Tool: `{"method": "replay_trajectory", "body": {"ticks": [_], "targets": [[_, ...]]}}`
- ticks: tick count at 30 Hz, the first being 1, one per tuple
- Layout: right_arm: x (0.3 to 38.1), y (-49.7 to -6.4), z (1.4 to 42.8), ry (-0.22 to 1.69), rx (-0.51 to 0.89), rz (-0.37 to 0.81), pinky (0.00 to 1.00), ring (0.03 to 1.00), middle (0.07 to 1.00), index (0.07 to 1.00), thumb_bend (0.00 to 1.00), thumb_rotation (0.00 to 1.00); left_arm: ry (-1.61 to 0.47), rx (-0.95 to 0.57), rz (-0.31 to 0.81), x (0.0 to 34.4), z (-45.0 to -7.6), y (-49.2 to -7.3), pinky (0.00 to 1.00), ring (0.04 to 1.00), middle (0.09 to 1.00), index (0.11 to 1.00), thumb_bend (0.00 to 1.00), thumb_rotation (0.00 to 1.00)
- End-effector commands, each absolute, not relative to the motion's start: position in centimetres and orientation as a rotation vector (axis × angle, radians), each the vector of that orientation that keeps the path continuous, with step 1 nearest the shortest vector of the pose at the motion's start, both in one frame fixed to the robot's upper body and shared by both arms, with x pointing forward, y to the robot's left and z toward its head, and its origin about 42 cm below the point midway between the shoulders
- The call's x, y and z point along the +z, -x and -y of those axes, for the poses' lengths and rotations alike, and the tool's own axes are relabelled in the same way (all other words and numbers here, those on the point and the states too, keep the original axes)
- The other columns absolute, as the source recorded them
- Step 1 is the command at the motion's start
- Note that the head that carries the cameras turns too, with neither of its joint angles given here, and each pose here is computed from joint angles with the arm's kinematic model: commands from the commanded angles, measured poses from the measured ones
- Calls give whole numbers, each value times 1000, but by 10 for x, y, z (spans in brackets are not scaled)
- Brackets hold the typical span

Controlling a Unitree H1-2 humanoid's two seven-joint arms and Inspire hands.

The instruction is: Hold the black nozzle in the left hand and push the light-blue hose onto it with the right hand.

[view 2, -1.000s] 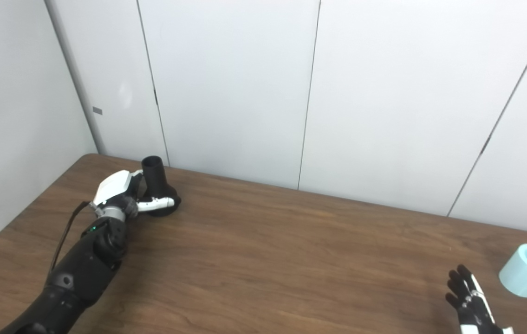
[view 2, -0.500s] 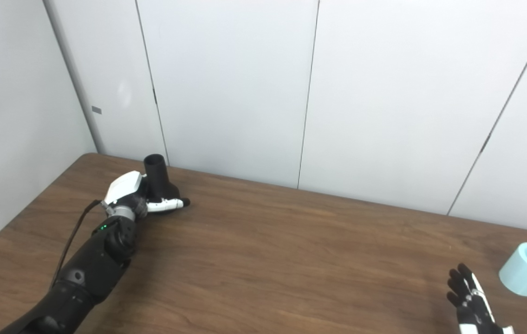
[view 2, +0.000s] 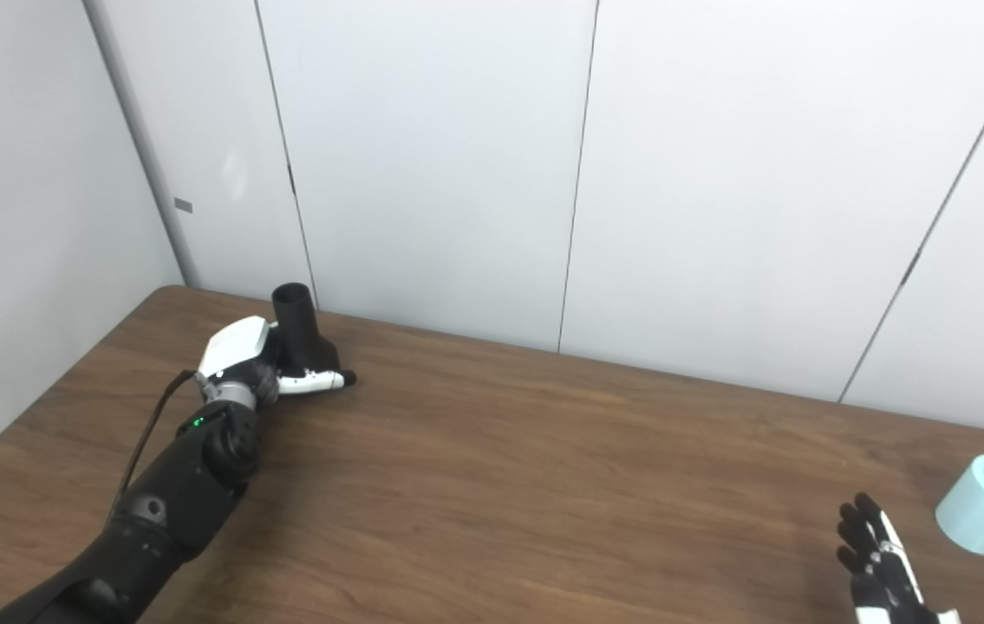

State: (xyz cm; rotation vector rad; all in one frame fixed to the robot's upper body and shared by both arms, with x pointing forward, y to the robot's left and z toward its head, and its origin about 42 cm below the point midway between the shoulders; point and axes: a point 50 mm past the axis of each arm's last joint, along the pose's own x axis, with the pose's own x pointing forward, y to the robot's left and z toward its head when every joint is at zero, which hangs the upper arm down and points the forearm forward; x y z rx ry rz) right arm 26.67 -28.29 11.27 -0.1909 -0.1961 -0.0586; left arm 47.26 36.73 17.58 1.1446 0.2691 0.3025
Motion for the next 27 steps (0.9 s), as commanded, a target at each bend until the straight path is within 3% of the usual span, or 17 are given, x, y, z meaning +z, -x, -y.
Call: {"method": "replay_trajectory", "body": {"ticks": [1,4,5,6,7,11,18,27], "targets": [[77,-241,280,169,-75,80,887,916,915,942,590,968,-1128,313,-230,194,-371,-483,823,796,762,755,933,462],[78,-241,279,170,-79,78,898,913,911,943,576,966,-1080,287,-227,192,-372,-485,775,714,662,668,854,202],[79,-241,279,168,-79,77,900,913,911,943,575,966,-1041,283,-211,193,-371,-484,775,706,651,655,843,161],[79,-240,278,166,-78,77,901,915,912,943,566,967,-1017,279,-198,192,-370,-484,680,648,591,563,685,82],[79,-240,278,165,-78,77,903,917,913,945,558,967,-1002,276,-189,191,-370,-484,603,597,548,507,587,33],[81,-240,278,172,-77,83,877,909,907,945,550,979,-1038,248,-182,188,-366,-483,537,555,524,474,523,1],[84,-239,277,161,-72,84,872,901,902,947,555,972,-1095,242,-181,185,-359,-481,496,530,507,482,521,0],[86,-238,275,187,-64,95,870,894,897,953,489,995,-1140,238,-171,185,-354,-475,425,491,473,497,522,0]]}}
